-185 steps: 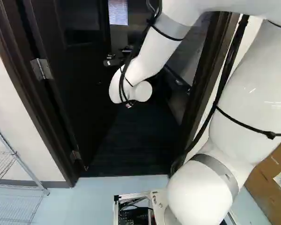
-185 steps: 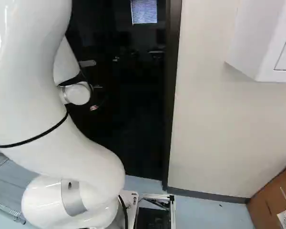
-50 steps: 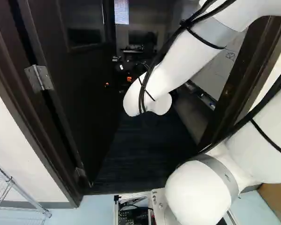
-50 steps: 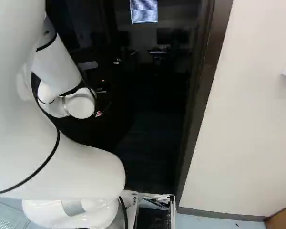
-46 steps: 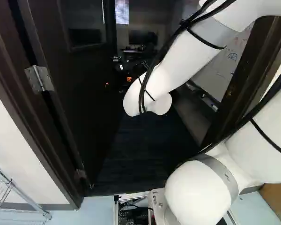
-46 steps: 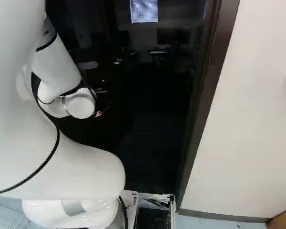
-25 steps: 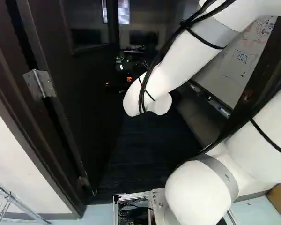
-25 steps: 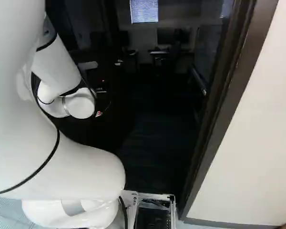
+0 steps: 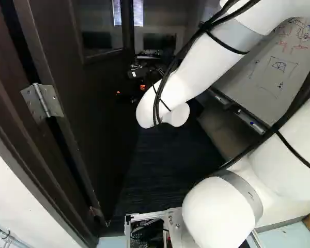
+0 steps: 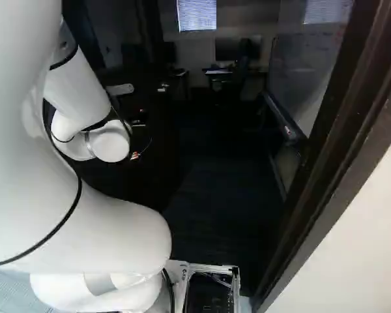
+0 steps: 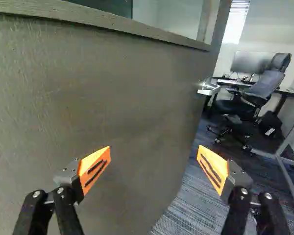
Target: Open the door and move inside
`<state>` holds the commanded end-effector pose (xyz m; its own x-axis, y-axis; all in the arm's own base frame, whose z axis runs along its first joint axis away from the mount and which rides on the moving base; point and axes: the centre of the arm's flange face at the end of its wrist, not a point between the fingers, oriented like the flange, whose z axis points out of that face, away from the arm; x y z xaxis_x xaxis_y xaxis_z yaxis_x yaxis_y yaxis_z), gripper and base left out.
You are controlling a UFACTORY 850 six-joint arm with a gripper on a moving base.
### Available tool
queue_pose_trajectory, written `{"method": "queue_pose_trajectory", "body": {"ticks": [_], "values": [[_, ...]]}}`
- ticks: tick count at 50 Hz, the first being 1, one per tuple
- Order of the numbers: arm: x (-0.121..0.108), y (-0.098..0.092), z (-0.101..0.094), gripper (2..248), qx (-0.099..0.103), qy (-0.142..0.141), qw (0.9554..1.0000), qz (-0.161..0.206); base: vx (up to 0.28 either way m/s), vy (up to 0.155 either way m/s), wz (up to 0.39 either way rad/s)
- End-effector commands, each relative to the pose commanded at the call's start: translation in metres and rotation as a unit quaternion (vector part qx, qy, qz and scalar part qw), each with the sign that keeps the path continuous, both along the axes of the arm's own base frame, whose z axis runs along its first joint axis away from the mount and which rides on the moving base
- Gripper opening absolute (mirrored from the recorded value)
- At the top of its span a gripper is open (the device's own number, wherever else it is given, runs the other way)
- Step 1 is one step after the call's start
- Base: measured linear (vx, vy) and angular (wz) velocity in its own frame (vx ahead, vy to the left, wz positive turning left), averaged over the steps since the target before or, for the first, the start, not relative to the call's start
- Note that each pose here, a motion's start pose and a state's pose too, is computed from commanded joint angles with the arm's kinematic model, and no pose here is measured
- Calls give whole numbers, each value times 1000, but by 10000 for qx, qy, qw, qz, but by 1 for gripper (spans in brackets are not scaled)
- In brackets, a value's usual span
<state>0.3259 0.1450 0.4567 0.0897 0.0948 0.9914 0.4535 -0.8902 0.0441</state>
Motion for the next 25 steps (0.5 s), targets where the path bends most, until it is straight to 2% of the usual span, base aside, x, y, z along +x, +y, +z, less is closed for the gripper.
{"method": "queue_pose_trajectory", "body": {"ticks": [14,25], "values": [[0,1,0,247,-1,1,10000,14,105,74,-21],[0,1,0,247,-1,1,10000,16,2,5,2]]}}
